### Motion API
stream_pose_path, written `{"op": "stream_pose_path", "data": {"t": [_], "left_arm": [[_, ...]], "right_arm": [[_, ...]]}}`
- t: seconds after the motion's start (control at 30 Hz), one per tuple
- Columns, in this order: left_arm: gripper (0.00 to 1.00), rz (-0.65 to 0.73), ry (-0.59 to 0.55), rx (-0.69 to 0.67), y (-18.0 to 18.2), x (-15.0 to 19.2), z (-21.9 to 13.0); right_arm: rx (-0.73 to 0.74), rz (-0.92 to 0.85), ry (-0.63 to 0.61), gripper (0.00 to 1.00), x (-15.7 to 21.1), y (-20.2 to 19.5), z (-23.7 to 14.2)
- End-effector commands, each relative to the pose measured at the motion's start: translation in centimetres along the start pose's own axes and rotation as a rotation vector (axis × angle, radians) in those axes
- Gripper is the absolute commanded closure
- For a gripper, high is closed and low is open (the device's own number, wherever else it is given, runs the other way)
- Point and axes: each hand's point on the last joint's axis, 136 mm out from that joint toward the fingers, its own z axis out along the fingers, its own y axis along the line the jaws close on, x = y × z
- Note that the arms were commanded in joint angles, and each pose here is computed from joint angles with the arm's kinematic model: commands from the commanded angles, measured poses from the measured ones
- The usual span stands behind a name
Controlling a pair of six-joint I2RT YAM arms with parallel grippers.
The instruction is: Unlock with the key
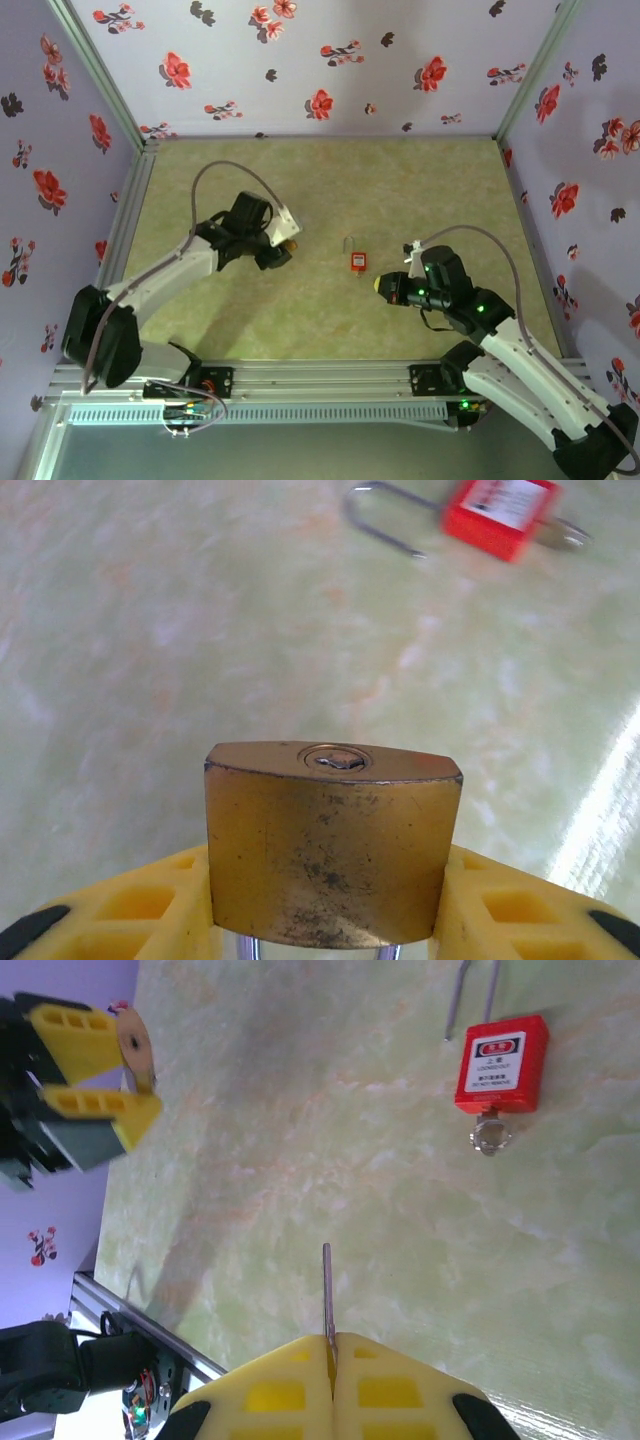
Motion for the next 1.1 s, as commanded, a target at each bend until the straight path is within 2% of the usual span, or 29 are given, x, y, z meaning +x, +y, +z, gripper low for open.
{"op": "stream_pose_path", "data": {"t": [0.0, 0.1, 0.27, 0.43, 0.53, 0.87, 1.0, 1.07], "left_arm": [[0.94, 0.277, -0.140, -0.001, -1.9, -2.7, -1.4], [0.95, 0.363, -0.168, 0.012, -3.6, -3.1, -2.1], [0.96, 0.426, -0.174, 0.050, -5.7, -2.9, -2.2], [0.97, 0.457, -0.175, 0.085, -7.5, -2.6, -2.1], [0.97, 0.506, -0.196, 0.094, -9.0, -3.2, -2.4], [0.99, 0.525, -0.235, 0.094, -10.1, -4.4, -2.4], [0.99, 0.506, -0.214, 0.107, -10.2, -4.0, -1.8], [0.99, 0.498, -0.169, 0.133, -10.5, -3.0, -1.1]], "right_arm": [[-0.040, -0.049, 0.025, 1.00, -0.3, 1.4, -0.4], [-0.092, -0.051, 0.062, 1.00, -0.1, 2.3, 0.3], [-0.122, -0.024, 0.138, 1.00, 0.9, 2.3, 1.8], [-0.298, -0.014, 0.137, 1.00, 1.1, 5.2, 2.1], [-0.337, -0.064, 0.155, 1.00, 1.6, 6.5, 1.8], [-0.317, -0.074, 0.213, 1.00, 2.7, 6.3, 3.5], [-0.308, -0.066, 0.199, 1.00, 2.6, 6.1, 3.7], [-0.247, -0.054, 0.191, 1.00, 2.6, 4.9, 3.9]]}}
